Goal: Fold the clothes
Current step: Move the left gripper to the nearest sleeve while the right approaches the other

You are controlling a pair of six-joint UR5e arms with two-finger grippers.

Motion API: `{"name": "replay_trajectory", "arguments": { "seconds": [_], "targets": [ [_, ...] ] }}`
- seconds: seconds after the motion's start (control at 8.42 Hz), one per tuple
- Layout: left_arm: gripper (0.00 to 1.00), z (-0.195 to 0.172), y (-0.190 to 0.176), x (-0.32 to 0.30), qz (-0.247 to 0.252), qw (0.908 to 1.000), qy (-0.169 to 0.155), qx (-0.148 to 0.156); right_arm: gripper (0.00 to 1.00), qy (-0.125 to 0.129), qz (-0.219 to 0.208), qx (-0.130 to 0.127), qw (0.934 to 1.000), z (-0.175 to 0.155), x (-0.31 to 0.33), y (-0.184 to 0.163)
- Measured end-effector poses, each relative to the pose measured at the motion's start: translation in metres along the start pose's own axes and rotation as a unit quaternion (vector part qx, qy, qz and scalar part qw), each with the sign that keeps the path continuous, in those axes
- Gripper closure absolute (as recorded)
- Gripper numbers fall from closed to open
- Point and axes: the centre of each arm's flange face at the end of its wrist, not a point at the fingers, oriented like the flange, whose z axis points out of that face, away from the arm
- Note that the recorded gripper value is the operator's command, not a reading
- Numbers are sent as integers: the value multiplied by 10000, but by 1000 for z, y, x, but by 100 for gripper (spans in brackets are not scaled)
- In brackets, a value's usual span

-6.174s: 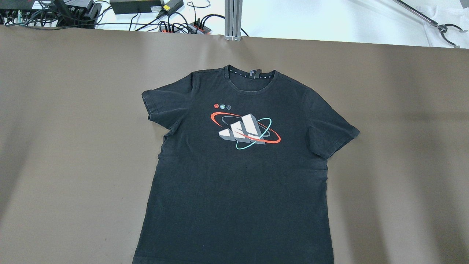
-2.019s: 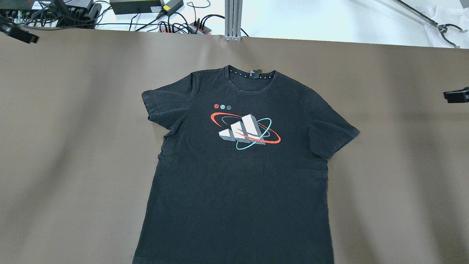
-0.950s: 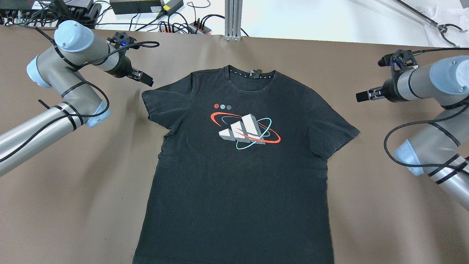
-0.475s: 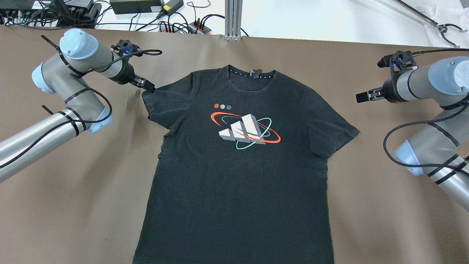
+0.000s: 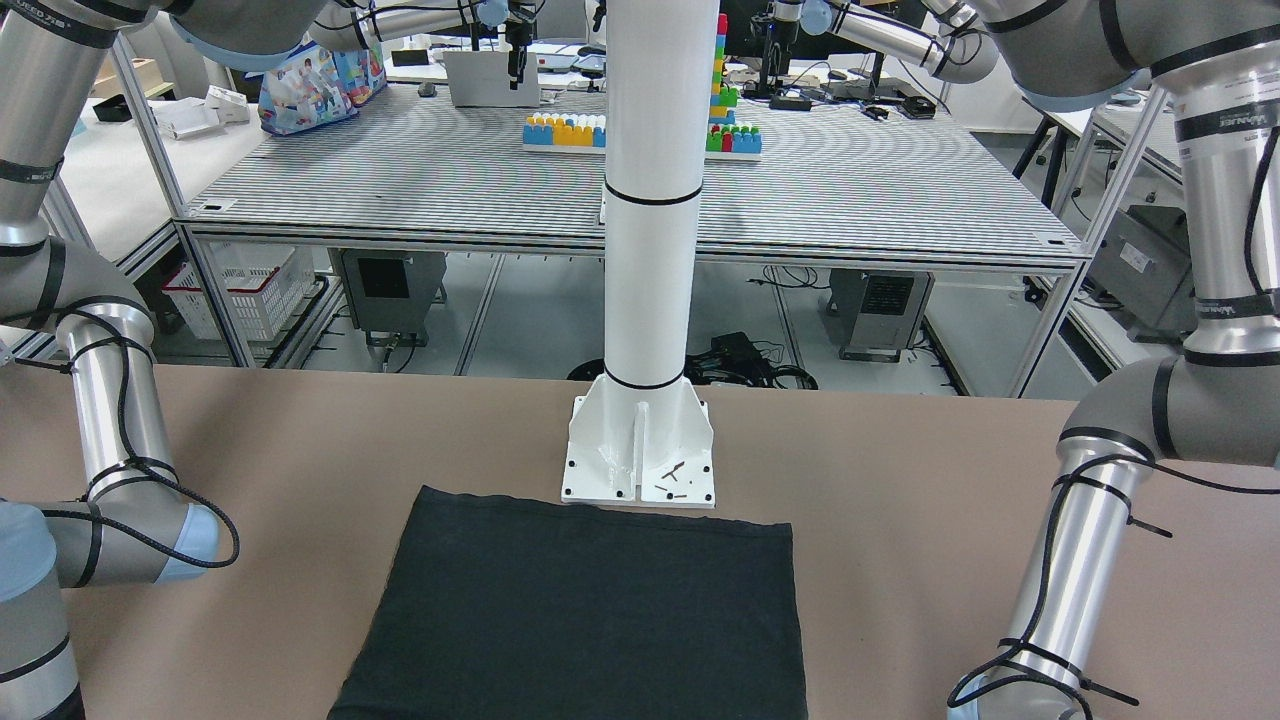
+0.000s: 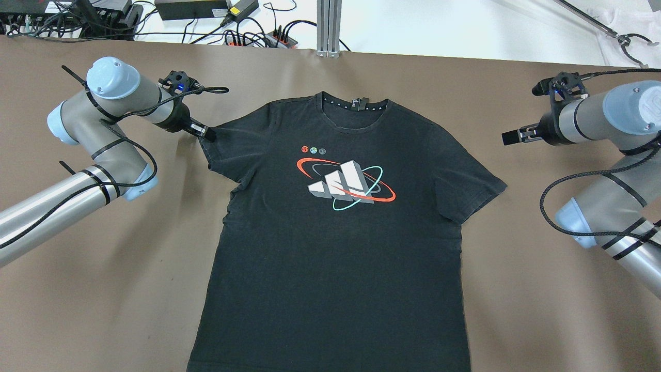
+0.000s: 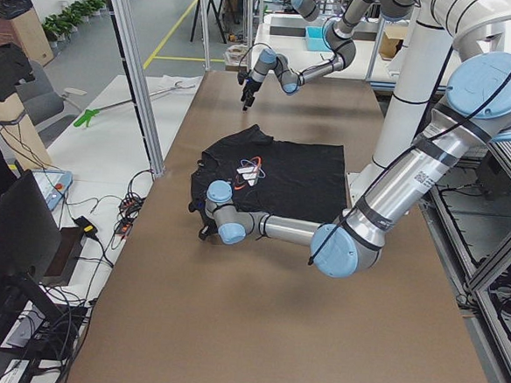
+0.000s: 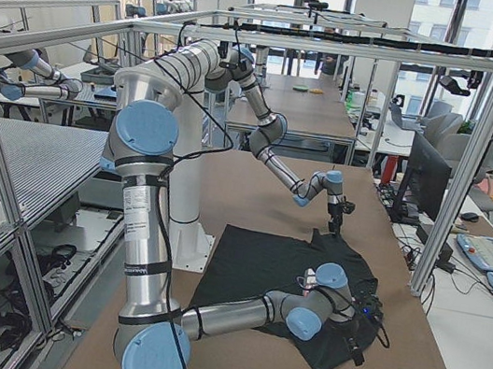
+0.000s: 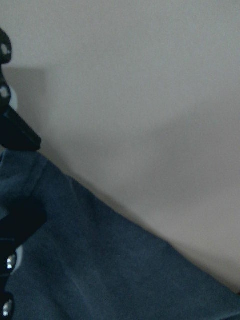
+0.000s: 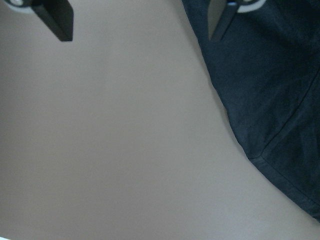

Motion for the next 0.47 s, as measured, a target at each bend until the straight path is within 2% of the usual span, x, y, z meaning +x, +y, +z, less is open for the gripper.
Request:
{"name": "replay_trajectory", "arguments": {
  "seconds": [0.24,0.47],
  "targets": [
    [100,-3,2,2,9,10000,26,31,5,1,2,3,10000,0,0,0],
    [100,-9,-2,4,-62,9999,46,88,5,-2,1,10,10000,-1,0,-1]
  ]
}}
